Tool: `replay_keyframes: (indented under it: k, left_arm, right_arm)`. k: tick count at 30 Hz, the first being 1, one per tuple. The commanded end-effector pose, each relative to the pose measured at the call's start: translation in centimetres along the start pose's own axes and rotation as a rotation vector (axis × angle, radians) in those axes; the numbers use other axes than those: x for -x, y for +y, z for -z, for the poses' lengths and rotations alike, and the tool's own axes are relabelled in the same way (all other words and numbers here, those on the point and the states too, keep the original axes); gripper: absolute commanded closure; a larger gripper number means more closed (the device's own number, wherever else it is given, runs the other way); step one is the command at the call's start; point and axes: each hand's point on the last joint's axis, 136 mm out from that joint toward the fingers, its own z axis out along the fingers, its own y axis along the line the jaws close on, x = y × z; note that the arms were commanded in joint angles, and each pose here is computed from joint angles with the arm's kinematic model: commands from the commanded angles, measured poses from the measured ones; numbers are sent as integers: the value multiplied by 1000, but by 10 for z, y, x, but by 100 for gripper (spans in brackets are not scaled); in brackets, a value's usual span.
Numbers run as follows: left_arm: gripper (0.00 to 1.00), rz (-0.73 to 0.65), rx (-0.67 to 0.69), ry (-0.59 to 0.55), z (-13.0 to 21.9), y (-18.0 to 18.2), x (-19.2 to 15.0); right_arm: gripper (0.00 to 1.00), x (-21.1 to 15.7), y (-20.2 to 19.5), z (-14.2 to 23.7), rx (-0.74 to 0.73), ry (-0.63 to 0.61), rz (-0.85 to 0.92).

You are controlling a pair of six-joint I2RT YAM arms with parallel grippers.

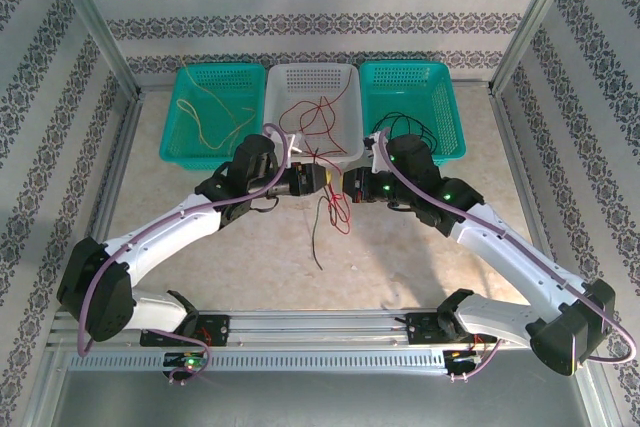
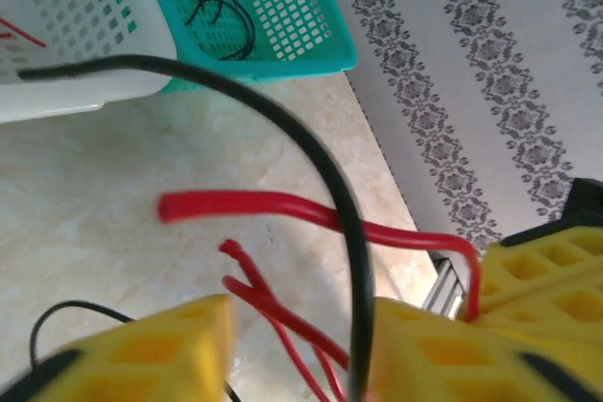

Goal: Untangle the cables

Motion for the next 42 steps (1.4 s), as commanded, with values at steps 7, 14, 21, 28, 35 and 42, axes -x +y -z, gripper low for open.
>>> replay_keyframes:
  k: [7,14,21,28,35,42]
  left_arm:
    - [100,-20,130,-31,5,21,0]
    - [100,15,265,-43,17,53,-9]
    - [96,28,213,30,5,51,-23]
    - [89,97,210,141,-8,69,-56]
    - [100,111,255,181,-8,83,-71]
    - [75,103,324,206,2,99,-84]
  right_arm:
    - [100,37,13,45,18,-195,-11]
    - [100,57,-13,85,-54,-323,-55]
    - [100,62,-18,104,-111,-347,-25]
    - [100,74,-12,125,-121,-392,1]
    - [100,84,-2,144,-126,-430,33]
    - [100,98,4,170,-157,-498,60]
